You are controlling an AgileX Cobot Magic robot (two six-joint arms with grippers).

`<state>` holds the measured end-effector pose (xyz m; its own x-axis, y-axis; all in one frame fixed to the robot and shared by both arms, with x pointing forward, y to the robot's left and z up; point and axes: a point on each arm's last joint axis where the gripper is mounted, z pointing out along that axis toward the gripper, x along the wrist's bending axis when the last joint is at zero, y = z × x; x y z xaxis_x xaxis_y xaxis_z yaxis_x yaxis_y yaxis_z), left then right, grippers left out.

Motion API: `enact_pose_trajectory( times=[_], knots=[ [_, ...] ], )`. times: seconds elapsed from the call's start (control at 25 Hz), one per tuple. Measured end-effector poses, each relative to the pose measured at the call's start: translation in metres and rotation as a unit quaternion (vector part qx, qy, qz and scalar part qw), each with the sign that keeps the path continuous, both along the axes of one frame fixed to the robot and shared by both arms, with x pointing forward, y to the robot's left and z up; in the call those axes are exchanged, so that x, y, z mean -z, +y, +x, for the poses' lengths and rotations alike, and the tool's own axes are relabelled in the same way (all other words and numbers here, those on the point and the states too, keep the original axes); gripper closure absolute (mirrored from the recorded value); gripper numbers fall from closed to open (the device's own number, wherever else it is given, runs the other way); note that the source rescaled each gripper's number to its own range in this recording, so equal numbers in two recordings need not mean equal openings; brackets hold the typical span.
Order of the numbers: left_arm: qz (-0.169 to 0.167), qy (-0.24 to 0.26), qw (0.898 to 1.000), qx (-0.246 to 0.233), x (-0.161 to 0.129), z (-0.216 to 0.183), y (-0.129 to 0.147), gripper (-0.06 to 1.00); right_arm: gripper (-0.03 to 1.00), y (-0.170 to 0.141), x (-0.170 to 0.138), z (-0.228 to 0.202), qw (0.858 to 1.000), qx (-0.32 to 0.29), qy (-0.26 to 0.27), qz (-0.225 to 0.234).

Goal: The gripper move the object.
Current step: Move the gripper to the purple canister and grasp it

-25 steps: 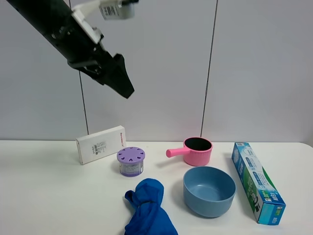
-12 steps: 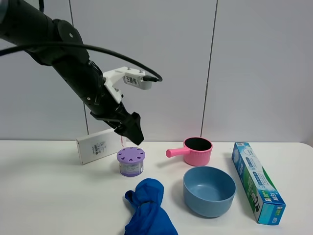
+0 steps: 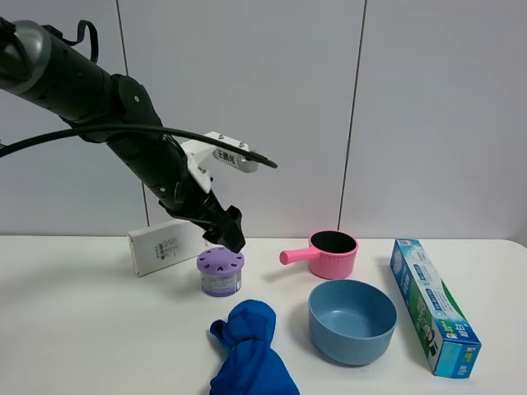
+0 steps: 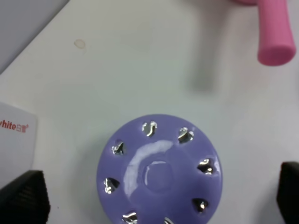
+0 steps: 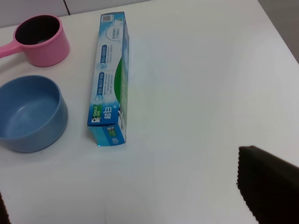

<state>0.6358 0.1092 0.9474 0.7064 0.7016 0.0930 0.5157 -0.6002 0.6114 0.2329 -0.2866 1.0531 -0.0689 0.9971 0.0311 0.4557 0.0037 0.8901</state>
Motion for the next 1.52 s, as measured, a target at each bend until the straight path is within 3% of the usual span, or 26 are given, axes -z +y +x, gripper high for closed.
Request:
enact_pose_trajectory(
  times=[0.4, 0.8, 1.52],
  knots=[
    [0.012, 0.020, 1.000, -0.001, 0.025, 0.003, -0.001, -0.06, -0.03, 0.000, 0.000, 0.000, 1.000, 0.000, 0.000, 0.000],
    [0.010, 0.005, 1.000, -0.008, 0.027, 0.006, -0.001, -0.06, -0.03, 0.000, 0.000, 0.000, 1.000, 0.000, 0.000, 0.000],
    [0.021, 0.027, 0.999, -0.009, 0.050, 0.007, -0.001, -0.06, -0.03, 0.000, 0.000, 0.000, 1.000, 0.000, 0.000, 0.000]
  ],
)
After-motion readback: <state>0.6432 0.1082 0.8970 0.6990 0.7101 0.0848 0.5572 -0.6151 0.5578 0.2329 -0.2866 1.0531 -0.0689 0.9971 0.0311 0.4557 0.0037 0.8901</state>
